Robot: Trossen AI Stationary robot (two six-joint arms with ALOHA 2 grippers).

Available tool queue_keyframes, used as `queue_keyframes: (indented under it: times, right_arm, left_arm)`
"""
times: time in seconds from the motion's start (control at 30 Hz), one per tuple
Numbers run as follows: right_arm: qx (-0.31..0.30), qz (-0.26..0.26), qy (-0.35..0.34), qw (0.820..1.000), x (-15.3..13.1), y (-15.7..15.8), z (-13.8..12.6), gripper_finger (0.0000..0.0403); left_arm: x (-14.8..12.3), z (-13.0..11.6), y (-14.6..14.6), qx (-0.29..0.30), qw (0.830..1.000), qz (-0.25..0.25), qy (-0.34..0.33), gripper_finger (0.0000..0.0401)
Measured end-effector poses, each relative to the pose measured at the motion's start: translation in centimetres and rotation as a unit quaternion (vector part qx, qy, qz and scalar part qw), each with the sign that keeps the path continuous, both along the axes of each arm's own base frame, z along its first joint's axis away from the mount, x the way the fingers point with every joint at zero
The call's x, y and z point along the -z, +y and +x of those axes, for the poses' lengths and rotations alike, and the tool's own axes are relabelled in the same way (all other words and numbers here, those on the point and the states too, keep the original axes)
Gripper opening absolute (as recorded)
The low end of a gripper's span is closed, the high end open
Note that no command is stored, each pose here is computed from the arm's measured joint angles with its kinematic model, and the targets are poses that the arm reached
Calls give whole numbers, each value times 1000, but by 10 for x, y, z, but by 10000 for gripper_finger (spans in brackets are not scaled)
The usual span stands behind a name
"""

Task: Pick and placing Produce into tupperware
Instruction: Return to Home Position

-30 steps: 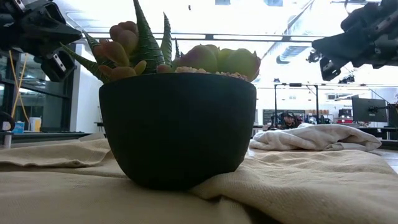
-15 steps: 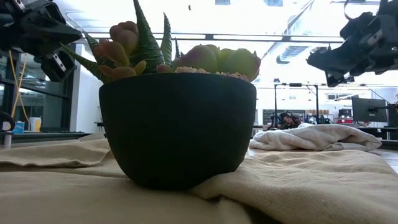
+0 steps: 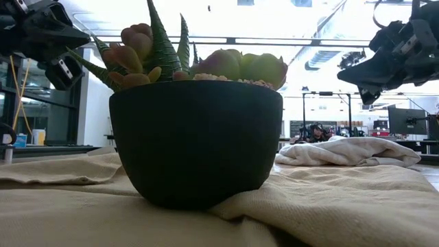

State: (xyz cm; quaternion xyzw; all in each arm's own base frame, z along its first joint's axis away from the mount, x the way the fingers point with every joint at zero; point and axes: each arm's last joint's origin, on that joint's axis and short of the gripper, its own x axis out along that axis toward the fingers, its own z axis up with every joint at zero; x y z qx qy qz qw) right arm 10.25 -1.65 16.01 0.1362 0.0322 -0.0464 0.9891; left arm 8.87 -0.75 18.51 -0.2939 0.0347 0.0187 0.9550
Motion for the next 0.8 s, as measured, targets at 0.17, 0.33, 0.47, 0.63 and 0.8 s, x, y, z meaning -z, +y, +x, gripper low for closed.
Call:
queue_keyframes:
  times: [0.17,0.33,0.47,0.63,0.8]
  right_arm:
    - [-15,-27,2,1000,0,3,0,0]
    - [-18,-30,2,999,0,4,1,0]
    - [-17,-19,1,1000,0,4,1,0]
    - [-17,-15,1,1000,0,4,1,0]
    - [-17,-14,1,1000,0,4,1,0]
  left_arm:
    - [0,0,0,0,1000,0,0,1]
    - [0,0,0,0,1000,0,0,1]
    - [0,0,0,0,1000,0,0,1]
    - [0,0,0,0,1000,0,0,1]
    - [0,0,0,0,1000,0,0,1]
